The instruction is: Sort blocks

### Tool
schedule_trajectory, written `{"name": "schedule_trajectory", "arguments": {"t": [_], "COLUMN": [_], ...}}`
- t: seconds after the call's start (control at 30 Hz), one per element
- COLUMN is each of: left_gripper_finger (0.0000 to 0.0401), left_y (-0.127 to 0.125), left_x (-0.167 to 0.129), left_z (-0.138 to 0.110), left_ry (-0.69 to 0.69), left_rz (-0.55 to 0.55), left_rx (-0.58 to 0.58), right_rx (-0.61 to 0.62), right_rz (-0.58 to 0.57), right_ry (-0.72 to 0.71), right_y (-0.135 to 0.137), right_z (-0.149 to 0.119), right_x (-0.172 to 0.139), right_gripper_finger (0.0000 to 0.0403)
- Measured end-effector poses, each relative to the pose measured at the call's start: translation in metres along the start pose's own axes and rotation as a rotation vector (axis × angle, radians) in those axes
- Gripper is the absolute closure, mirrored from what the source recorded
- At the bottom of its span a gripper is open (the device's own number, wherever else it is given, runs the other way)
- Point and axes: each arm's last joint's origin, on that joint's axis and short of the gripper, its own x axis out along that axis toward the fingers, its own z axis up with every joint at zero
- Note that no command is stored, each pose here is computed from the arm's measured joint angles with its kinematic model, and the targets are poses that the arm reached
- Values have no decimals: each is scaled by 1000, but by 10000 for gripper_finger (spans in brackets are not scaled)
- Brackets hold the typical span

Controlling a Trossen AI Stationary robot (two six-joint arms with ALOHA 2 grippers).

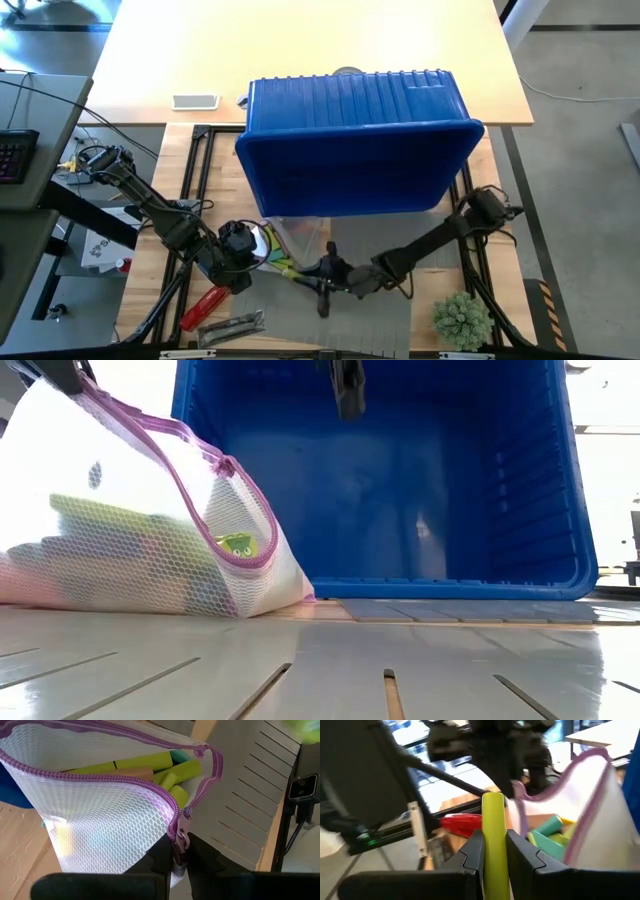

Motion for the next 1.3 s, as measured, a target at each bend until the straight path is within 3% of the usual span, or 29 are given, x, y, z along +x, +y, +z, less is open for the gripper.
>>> {"name": "schedule_trajectory", "arguments": {"t": [0.2, 0.43, 0.67, 0.97, 1.3], "left_gripper_finger": [377, 377, 377, 377, 377], "left_y": [0, 0, 0, 0, 0], "left_x": [0, 0, 0, 0, 0], "left_z": [0, 0, 0, 0, 0], "left_ry": [0, -1, -2, -1, -1], "left_rz": [0, 0, 1, 1, 0], "left_rx": [0, 0, 0, 0, 0], "right_rx": [44, -66, -70, -41, -49], "right_rz": [-100, -160, -273, -228, -237], "right_ry": [-65, -60, -25, 64, 56], "right_y": [-8, -8, -27, -46, -51], "right_z": [-13, -17, -23, -24, -21], "right_x": [15, 49, 67, 75, 77], "right_gripper_finger": [363, 363, 363, 330, 294]}}
